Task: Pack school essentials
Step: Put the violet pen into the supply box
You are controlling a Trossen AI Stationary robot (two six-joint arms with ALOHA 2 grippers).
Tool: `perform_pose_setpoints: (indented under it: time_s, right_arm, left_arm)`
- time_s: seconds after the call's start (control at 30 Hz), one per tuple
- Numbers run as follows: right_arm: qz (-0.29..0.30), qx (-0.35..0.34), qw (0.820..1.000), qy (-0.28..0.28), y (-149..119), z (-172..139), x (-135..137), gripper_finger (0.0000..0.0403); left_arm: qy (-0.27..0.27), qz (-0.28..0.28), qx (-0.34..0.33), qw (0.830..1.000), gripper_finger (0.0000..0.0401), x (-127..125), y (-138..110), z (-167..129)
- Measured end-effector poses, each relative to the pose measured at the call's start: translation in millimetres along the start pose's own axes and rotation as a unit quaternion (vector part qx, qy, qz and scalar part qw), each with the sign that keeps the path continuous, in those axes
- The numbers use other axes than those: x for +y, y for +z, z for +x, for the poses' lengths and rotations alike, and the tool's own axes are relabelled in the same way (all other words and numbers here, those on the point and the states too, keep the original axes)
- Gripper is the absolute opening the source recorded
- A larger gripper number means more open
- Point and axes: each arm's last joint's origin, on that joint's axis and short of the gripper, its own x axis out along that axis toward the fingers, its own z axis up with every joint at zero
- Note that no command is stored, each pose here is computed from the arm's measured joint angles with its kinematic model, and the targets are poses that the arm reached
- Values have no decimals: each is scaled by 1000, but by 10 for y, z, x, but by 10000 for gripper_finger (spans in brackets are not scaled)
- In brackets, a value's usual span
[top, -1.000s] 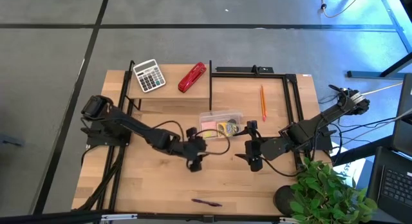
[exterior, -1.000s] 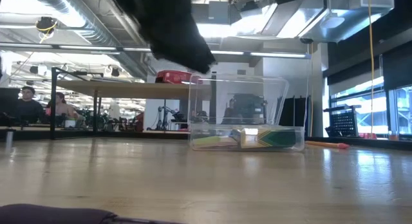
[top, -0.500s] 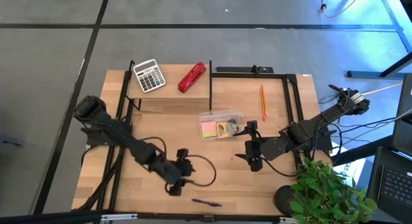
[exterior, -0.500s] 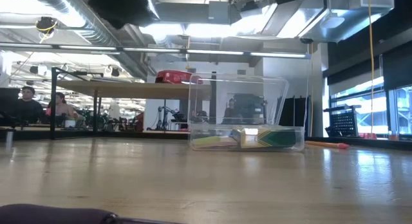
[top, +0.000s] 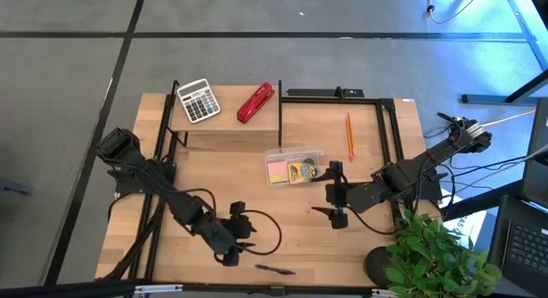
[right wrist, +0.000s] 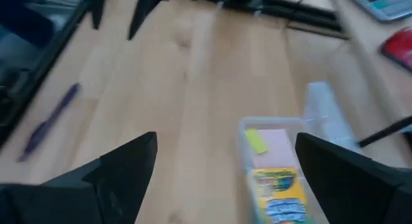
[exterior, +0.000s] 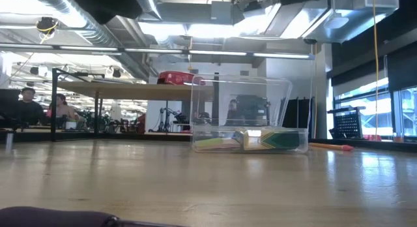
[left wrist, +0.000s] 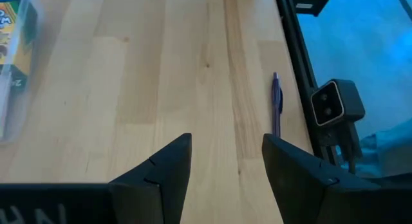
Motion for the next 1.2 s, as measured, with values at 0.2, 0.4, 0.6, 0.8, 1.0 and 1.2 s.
perform_pose_setpoints:
  time_s: [0.2,0.4,0.6,0.8,1.0,1.2]
  right_arm:
    - [-36,13,988,149,-6,-14,87,369]
    - [-40,14,970,237,-2,-44,156,369]
    - [-81,1,965,249,-4,-76,214,369]
    - [-83,1,965,249,-6,-74,215,369]
    - [-83,2,965,247,-6,-73,214,369]
    - [-81,2,965,248,-6,-73,214,369]
  left_arm:
    - [-10,4,-6,1000,184,-63,-20,-4]
    - [-39,36,-17,998,184,-197,-65,-17]
    - [-60,46,-16,997,184,-326,-150,1]
    - [-76,40,-14,996,184,-406,-221,87]
    - [-68,38,-2,997,184,-427,-323,253]
    - [-55,41,13,998,184,-420,-414,390]
